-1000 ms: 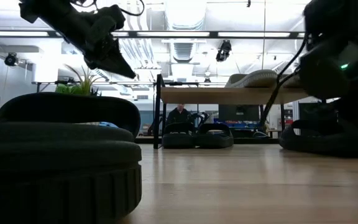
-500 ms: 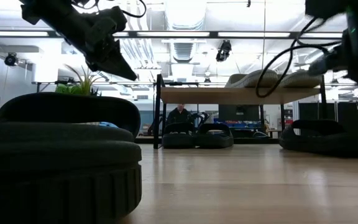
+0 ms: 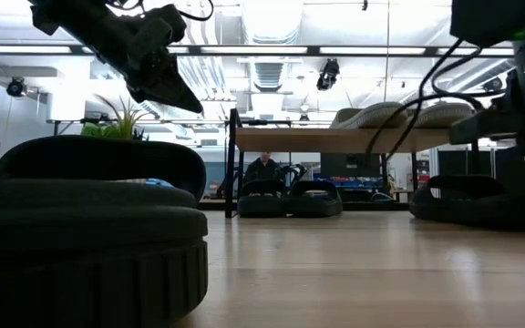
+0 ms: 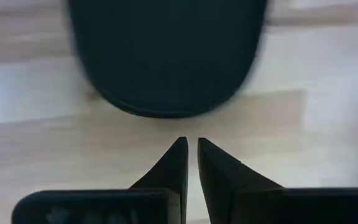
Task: Pick and place slides into the shelf
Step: Put the black slipper under the shelf
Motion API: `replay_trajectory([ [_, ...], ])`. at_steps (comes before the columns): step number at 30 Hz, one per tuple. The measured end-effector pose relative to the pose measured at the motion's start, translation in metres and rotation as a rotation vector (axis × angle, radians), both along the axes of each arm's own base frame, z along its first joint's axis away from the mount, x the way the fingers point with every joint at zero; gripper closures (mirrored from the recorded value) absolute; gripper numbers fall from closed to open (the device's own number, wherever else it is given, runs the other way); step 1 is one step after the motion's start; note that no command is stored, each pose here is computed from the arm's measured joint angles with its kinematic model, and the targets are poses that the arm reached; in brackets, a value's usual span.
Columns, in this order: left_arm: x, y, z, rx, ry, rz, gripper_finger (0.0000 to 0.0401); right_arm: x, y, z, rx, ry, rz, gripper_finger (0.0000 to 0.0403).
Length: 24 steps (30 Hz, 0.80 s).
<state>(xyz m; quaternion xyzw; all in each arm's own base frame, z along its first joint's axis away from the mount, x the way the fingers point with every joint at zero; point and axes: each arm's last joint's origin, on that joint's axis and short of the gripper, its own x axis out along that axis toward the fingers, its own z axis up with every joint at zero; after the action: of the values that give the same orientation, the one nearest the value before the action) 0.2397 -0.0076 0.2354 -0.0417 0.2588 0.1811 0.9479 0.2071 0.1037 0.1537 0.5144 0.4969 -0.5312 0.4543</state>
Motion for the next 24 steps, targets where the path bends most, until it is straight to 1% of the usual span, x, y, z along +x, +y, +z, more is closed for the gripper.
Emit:
replay_trajectory([
  [3, 0.0, 0.0, 0.0, 0.0, 0.001, 0.0, 0.0401, 0.006, -0.005, -0.002, -0.045, -0.023, -0.013, 0.0375],
  [5, 0.0, 0.0, 0.0, 0.0, 0.0, 0.0, 0.0401, 0.006, -0.008, -0.003, -0.087, -0.01, -0.016, 0.0375],
  [10, 0.0, 0.0, 0.0, 0.0, 0.002, 0.0, 0.0401, -0.009, -0.022, 0.0, -0.227, 0.151, -0.026, 0.0375],
  [12, 0.0, 0.0, -0.001, 0.001, 0.003, 0.0, 0.0401, -0.013, -0.027, 0.003, -0.289, 0.178, -0.02, 0.0375],
  [15, 0.0, 0.0, -0.001, 0.001, 0.003, 0.0, 0.0401, -0.012, -0.035, 0.006, -0.331, 0.146, -0.033, 0.0375],
  [18, 0.0, 0.0, -0.001, 0.003, 0.005, 0.004, 0.0401, -0.006, -0.043, 0.007, -0.375, 0.066, -0.017, 0.0375],
  [22, 0.0, 0.0, -0.001, 0.005, 0.005, 0.006, 0.0401, -0.003, -0.054, 0.005, -0.389, 0.077, -0.006, 0.0375],
  [24, 0.0, 0.0, -0.001, 0.005, 0.005, 0.006, 0.0401, -0.003, -0.06, 0.004, -0.44, 0.078, -0.005, 0.0375],
])
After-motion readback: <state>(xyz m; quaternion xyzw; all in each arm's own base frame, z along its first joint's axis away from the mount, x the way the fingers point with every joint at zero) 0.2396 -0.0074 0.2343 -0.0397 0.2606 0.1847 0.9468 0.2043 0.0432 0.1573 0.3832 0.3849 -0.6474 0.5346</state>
